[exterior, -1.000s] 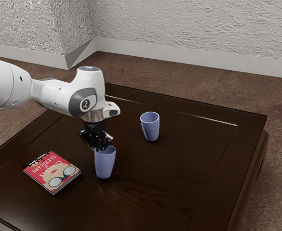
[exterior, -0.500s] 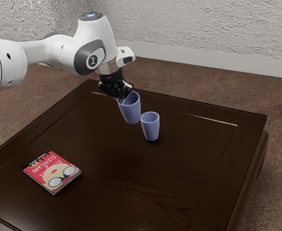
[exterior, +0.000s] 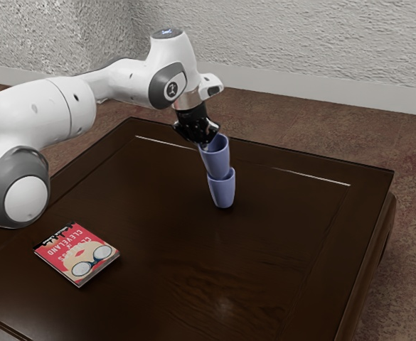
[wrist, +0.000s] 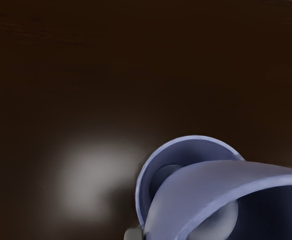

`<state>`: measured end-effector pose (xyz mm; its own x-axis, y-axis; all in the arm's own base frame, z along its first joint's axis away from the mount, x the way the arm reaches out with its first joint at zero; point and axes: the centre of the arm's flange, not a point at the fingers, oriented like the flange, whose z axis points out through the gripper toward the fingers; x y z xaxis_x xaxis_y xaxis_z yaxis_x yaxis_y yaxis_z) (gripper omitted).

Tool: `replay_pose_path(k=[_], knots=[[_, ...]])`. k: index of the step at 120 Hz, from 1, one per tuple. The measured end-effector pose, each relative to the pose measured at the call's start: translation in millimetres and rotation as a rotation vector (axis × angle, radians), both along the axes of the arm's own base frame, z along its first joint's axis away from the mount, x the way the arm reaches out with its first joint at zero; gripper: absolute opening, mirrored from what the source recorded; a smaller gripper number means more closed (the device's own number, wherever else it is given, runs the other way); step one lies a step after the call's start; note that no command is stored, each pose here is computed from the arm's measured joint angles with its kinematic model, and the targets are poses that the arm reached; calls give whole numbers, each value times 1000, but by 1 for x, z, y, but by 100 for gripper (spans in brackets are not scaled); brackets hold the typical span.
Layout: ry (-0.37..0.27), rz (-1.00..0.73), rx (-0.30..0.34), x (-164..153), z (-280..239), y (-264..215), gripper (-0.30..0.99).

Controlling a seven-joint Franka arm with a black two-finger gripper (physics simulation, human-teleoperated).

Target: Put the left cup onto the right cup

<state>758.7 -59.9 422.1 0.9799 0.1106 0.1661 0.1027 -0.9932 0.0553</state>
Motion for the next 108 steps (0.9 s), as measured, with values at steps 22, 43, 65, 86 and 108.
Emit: replay_pose_path(k=[22,43,65,86,108], knots=[[42,-4,-8,-2,-12,4,-9],[56,-13,-25,-4,-13,-2,21],[40,-34,-9,-17,17,-10,49],[16,-77,41,-60,77,-27,60],[59,-108,130,-143,124,-17,65]])
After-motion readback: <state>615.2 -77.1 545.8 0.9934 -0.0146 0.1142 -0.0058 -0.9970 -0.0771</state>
